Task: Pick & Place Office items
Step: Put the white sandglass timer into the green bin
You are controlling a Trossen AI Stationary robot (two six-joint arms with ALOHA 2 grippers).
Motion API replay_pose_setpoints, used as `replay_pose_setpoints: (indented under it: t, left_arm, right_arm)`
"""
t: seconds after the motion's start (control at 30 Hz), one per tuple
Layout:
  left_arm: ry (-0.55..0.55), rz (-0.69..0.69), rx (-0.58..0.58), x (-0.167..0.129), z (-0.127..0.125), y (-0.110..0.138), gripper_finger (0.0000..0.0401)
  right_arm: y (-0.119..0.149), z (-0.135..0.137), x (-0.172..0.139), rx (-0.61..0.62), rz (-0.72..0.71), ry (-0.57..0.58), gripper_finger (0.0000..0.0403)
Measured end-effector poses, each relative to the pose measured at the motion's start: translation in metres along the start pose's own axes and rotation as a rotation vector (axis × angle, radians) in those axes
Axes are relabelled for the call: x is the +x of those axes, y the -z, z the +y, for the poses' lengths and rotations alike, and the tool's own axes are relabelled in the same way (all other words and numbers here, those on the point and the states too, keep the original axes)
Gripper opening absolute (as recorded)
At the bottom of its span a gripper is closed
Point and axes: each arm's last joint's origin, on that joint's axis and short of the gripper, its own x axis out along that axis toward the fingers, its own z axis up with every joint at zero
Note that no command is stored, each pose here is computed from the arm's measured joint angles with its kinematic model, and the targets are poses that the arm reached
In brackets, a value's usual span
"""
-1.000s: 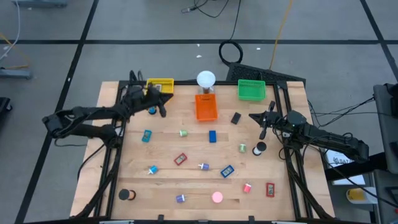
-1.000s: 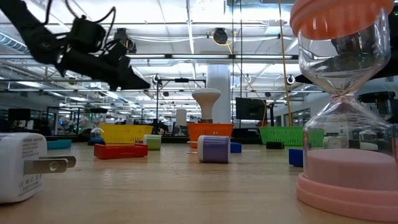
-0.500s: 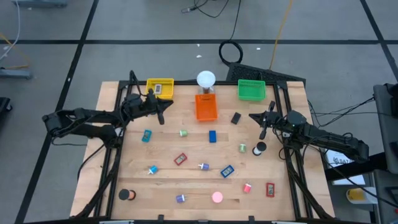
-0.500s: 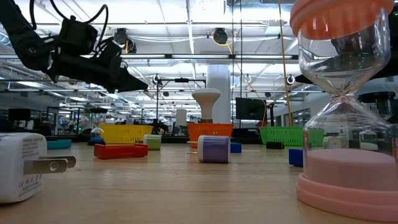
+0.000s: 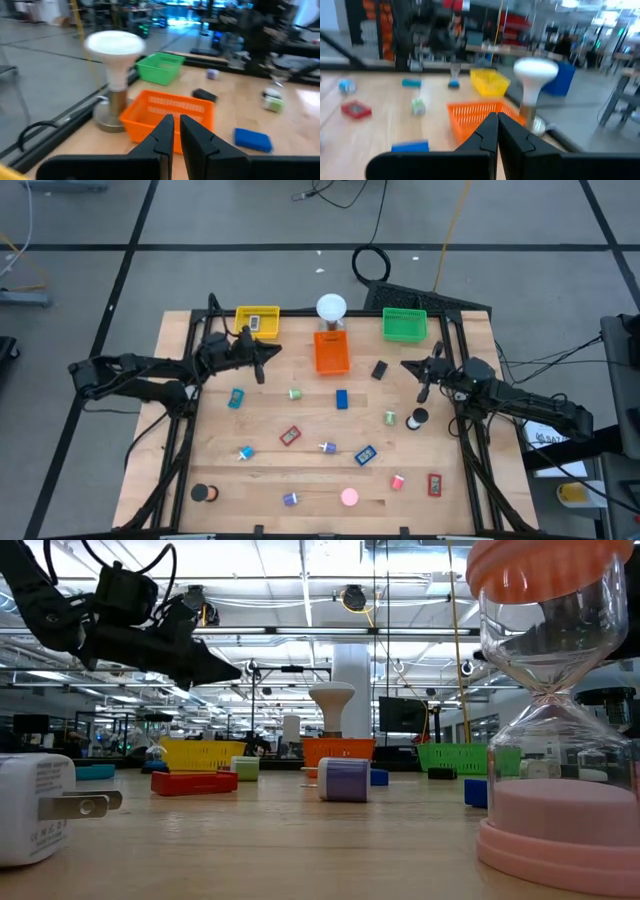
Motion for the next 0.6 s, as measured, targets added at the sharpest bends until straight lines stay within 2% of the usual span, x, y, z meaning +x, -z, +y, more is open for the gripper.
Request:
replay_pose_setpoints:
  t: [0.13,0.23,0.3,0.43,0.53,0.6]
  left_arm:
    - [0.051,0.012,0.029,0.002,-0.008,0.002,0.0031]
    - [0.074,0.009,0.039,0.003,-0.013,0.002,0.0031]
    - [0.085,0.01,0.04,0.003,-0.015,0.002,0.0031]
    - [0.1,0.01,0.042,0.003,-0.018,0.002,0.0031]
    - [0.106,0.01,0.043,0.003,-0.019,0.002,0.0031]
    - [0.106,0.01,0.043,0.003,-0.019,0.002,0.0031]
  right_arm:
    - [-0.008,-0.001,0.0,0.124,-0.086,0.007,0.0]
    - [-0.02,-0.003,-0.002,0.153,-0.206,0.011,0.0]
    - [-0.021,-0.003,-0.002,0.191,-0.214,0.003,0.0]
    - [-0.013,0.001,0.002,0.286,0.001,-0.017,0.0]
    - [-0.025,0.0,0.005,0.343,0.12,0.061,0.0]
    - [-0.025,0.001,0.008,0.351,0.258,0.121,0.0]
